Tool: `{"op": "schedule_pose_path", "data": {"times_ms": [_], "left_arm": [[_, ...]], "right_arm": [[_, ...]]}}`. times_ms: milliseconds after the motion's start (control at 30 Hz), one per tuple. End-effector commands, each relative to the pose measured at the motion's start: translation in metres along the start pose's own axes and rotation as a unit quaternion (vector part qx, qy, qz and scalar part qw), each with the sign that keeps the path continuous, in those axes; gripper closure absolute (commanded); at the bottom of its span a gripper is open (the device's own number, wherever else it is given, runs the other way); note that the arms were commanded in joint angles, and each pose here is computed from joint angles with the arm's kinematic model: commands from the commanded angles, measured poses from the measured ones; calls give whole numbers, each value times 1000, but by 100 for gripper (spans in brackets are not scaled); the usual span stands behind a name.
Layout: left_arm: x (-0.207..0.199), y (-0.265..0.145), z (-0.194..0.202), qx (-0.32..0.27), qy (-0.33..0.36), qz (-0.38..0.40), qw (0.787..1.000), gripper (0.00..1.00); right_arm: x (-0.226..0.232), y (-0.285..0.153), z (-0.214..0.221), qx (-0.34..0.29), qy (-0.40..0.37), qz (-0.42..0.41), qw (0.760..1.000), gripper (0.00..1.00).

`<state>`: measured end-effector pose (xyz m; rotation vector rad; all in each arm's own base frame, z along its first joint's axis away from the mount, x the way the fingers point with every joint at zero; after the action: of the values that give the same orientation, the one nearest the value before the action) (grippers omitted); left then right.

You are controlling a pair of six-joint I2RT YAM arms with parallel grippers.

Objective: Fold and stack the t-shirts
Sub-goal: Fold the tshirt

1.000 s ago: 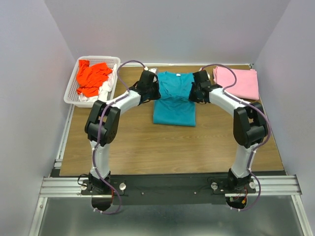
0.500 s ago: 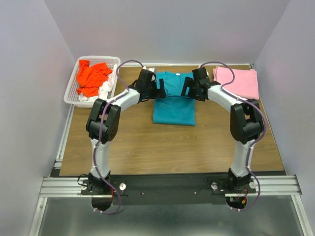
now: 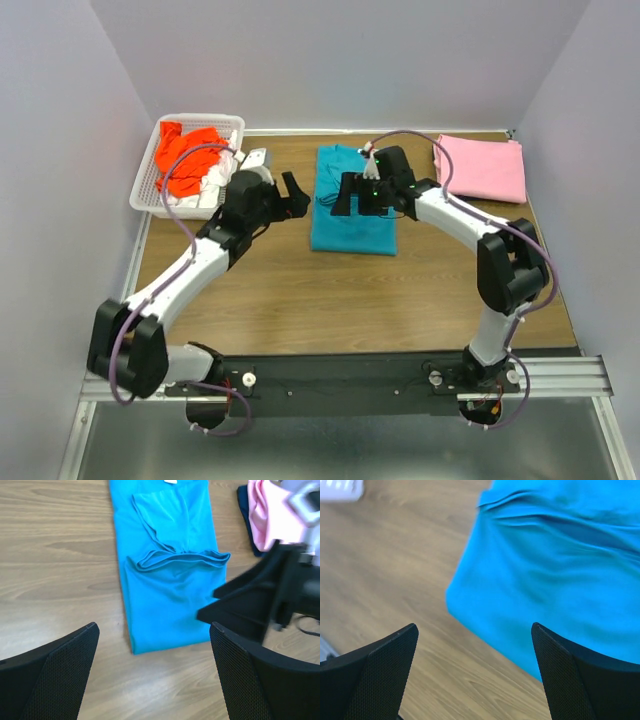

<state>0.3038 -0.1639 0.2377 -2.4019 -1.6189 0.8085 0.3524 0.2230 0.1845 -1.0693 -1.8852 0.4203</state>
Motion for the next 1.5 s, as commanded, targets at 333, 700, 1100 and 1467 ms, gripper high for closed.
{"op": "schedule_pose_path", "data": {"times_ms": [333, 700, 1100, 1467], "left_arm": [[25, -66, 37, -99, -49, -50, 993, 2], [30, -60, 45, -89, -68, -71, 991, 2], [27, -38, 63, -39, -76, -38, 996, 2], [13, 17, 96, 74, -44, 58, 995, 11]], "right_arm": [[0, 100, -23, 24, -109, -66, 992, 0], [-18, 135, -67, -38, -118, -19, 992, 0], [-16, 28, -54, -98, -58, 76, 991, 0], [-68, -52, 36, -105, 119, 165, 973, 0]]}}
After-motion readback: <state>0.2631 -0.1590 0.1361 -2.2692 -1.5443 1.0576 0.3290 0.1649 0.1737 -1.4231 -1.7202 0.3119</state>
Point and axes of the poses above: each gripper's point midway between its finger pads, its own y axis out along the fingers, its own x axis along the line the jaws close on, z = x × y, the point moved 9 cm from there along -y, back along the fingers, and after that the axes turned 7 degrees about y, right-handed, at the moved point
